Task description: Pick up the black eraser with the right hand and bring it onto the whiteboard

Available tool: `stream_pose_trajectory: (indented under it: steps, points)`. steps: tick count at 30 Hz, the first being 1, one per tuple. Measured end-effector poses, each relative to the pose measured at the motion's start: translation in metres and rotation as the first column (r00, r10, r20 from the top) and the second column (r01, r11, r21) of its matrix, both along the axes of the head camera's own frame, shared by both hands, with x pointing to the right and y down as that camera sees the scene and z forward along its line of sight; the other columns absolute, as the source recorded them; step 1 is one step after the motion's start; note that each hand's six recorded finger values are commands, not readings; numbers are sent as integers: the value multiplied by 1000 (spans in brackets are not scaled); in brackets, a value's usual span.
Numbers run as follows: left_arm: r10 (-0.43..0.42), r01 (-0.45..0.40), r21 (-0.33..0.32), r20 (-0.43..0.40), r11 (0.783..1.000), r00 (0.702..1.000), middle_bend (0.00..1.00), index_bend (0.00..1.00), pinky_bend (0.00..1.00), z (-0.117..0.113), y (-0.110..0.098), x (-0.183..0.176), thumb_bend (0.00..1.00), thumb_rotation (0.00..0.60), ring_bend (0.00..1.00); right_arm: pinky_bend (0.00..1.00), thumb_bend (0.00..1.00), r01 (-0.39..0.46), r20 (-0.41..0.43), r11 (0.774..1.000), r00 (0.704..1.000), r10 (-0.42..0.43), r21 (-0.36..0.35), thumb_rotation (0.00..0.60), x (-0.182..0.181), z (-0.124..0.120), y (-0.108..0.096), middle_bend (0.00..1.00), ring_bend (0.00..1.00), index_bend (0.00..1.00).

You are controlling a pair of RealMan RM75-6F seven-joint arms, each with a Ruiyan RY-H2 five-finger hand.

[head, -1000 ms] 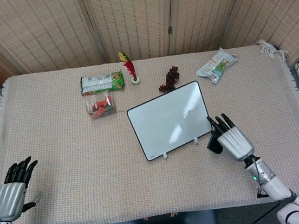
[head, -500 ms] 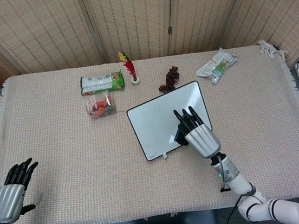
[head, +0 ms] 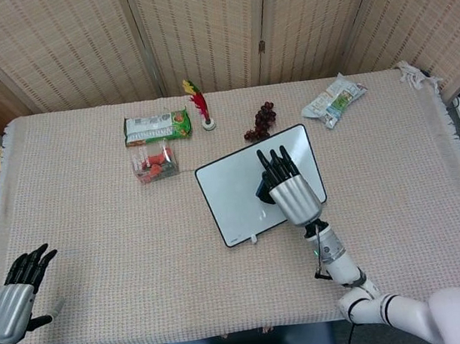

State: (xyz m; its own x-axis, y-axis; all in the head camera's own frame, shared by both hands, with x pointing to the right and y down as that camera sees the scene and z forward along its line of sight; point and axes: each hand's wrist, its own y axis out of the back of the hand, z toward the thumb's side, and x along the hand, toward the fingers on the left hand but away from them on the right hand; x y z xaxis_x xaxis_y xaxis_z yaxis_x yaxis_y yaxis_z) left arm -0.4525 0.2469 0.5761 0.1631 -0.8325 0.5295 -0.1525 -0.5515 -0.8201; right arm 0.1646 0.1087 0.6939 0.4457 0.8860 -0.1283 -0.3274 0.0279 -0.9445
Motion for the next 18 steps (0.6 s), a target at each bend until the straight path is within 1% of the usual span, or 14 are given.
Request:
stream_pose_trajectory:
  steps: [3,5,6,8,11,14,18]
  points:
    - [-5,5,-7,-2,1000,1000,0,0,2,2,-1,-2,349,600,0,73,353,-5,-2,1000,1000,5,-8,600,-1,5,-2,57,106,505]
    - [-8,8,-8,-2,1000,1000,0,0,2,2,-2,-3,348,600,0,62,353,-8,5,1000,1000,8,-18,600,-1,8,-3,40,101,395]
    - [-10,10,-8,-2,1000,1000,0,0,1,2,-3,-3,348,600,0,58,353,-10,9,1000,1000,10,-24,600,-1,9,-4,34,97,363]
    - [-11,11,-9,-1,1000,1000,0,0,2,3,-3,-4,348,600,0,37,353,-20,11,999,1000,20,-39,600,0,12,-4,7,78,224]
    - [-11,11,-12,2,1000,1000,0,0,2,4,-3,-4,348,600,0,14,353,-32,3,998,999,32,-63,600,2,16,-4,0,63,90]
    - [-11,11,-12,3,1000,1000,0,0,2,4,-4,-3,348,600,0,10,353,-30,5,997,1000,31,-76,600,2,16,-4,0,62,33]
    - [-11,11,-10,3,1000,1000,0,0,2,5,-4,-3,348,600,0,3,354,-27,17,996,999,29,-85,600,4,14,-3,0,53,8]
